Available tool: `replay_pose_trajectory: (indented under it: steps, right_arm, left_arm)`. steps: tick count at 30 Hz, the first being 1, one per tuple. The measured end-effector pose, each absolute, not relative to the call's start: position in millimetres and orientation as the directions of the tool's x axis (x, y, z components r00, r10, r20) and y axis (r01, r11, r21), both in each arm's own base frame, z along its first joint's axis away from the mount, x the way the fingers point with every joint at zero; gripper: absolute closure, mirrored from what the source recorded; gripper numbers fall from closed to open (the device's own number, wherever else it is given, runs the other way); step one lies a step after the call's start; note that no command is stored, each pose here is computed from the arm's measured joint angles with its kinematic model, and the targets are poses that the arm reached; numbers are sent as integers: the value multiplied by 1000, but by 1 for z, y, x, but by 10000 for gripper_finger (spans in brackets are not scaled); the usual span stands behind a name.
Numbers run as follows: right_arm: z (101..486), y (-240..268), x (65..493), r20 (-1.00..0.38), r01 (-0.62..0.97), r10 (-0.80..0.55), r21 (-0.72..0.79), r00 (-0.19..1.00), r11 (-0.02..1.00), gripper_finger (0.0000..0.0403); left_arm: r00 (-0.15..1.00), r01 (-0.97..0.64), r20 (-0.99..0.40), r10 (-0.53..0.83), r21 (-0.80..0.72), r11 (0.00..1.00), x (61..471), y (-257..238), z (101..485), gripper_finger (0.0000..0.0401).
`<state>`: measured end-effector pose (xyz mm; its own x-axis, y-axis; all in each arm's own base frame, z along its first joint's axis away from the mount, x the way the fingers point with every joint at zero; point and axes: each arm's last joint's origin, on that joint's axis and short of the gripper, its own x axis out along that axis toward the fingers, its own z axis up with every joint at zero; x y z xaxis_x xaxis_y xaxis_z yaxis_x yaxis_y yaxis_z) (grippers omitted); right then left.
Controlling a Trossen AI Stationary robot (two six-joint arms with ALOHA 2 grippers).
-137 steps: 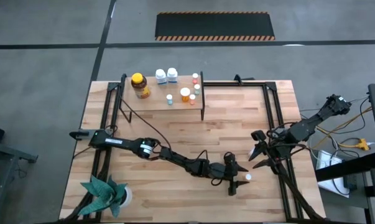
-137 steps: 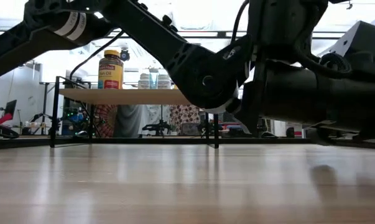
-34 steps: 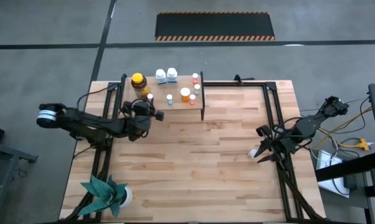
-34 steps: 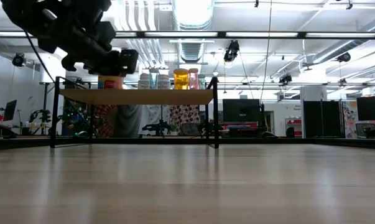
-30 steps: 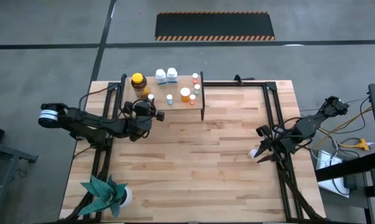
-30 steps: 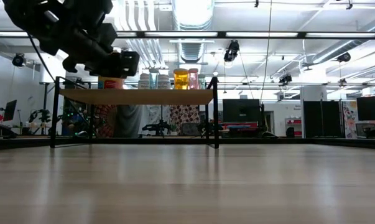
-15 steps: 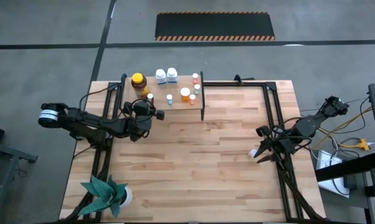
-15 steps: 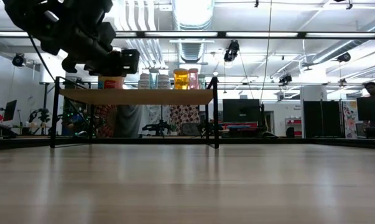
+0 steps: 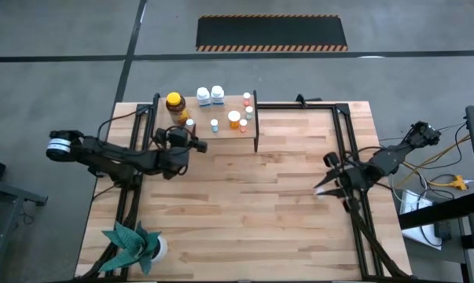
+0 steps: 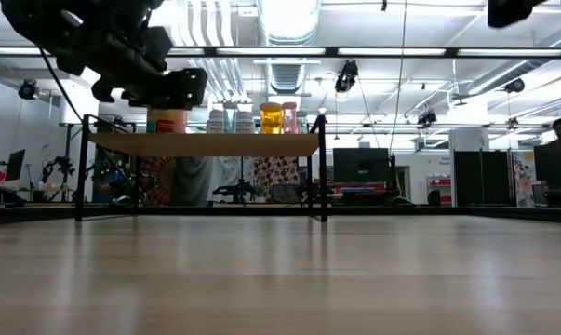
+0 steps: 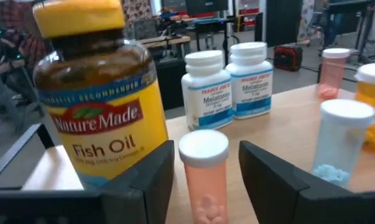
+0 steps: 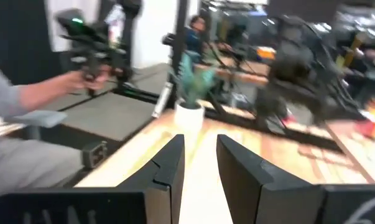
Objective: Pick and place medicine bottles onto shelf by color
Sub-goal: Put the transparent pill bottle on the shelf
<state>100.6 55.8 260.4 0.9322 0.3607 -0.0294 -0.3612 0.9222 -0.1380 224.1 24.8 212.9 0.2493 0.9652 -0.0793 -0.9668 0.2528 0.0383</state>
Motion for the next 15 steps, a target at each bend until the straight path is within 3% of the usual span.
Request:
replay_pose_trajectory:
  steps: [8, 15]
  right_arm:
    - [271, 55, 111, -227, -111, 140, 137, 964, 984, 319]
    - [285, 65, 128, -565, 150, 30, 269, 824, 951, 319]
  left_arm:
    - [323, -939, -54, 945, 110, 327, 215, 10, 235, 236]
    - [389, -915, -27, 921, 102, 390, 203, -2, 257, 236]
